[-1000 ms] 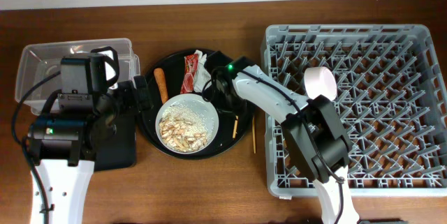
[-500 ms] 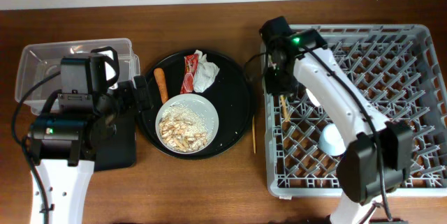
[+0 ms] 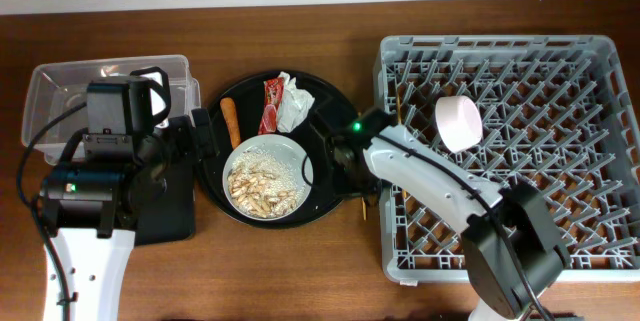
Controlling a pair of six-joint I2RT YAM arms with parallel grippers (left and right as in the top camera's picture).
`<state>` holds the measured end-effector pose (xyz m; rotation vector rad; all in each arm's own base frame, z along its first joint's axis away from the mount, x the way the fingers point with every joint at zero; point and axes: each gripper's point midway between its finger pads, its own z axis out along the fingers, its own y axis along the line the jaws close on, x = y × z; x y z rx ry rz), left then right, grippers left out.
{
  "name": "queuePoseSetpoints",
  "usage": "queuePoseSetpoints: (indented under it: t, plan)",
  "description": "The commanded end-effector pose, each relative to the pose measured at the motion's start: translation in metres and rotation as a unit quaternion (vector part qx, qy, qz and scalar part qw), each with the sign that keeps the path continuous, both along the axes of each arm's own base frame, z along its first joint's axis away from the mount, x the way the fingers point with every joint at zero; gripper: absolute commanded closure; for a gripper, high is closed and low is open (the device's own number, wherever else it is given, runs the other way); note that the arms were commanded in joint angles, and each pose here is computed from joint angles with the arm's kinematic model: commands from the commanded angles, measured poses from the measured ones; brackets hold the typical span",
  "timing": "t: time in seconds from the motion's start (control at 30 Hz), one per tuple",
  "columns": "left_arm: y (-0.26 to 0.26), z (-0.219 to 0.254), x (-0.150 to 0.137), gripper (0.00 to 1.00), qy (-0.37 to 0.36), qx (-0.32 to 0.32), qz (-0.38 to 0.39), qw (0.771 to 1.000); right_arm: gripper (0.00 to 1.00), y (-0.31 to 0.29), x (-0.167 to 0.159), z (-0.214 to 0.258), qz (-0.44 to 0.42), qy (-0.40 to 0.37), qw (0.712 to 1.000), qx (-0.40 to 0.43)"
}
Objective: Sort waste into correct bins and load items into the dishwasher rack
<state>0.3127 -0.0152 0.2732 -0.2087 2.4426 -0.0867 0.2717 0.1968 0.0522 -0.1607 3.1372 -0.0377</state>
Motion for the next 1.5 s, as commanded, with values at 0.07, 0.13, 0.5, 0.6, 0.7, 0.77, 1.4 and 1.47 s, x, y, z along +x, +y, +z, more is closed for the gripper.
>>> queuePoseSetpoints:
  t: [0.07, 0.13, 0.5, 0.6, 0.7, 0.77, 1.4, 1.47]
  plan:
    - [0.004, 0.002, 0.001, 0.01, -0.003, 0.002, 0.008, 1.000, 0.73, -0.013, -0.016, -0.031, 0.000, 0.015, 1.000, -0.010]
    - [0.004, 0.002, 0.001, 0.01, -0.003, 0.002, 0.008, 1.000, 0.73, -0.014, -0.017, -0.043, 0.002, 0.009, 1.000, -0.005]
    - [0.003, 0.002, 0.001, 0.01, -0.002, 0.002, 0.008, 1.000, 0.73, -0.029, -0.009, -0.032, 0.095, -0.018, 0.992, -0.085]
    - [0.003, 0.002, 0.001, 0.01, -0.002, 0.002, 0.008, 1.000, 0.71, -0.017, -0.009, -0.033, 0.137, -0.023, 0.988, -0.072]
    - [0.003, 0.002, 0.001, 0.01, -0.002, 0.002, 0.008, 1.000, 0.64, 0.006, -0.011, -0.035, 0.189, -0.016, 0.982, -0.014]
    - [0.003, 0.002, 0.001, 0.01, -0.002, 0.002, 0.008, 1.000, 0.63, 0.021, -0.018, -0.035, 0.199, -0.002, 0.979, 0.031]
    - [0.004, 0.002, 0.001, 0.01, -0.002, 0.002, 0.008, 1.000, 0.96, -0.020, -0.016, -0.066, 0.084, 0.023, 0.996, -0.007]
    - [0.003, 0.002, 0.001, 0.01, -0.002, 0.002, 0.008, 1.000, 0.96, -0.015, -0.008, -0.051, 0.067, 0.011, 0.998, -0.001]
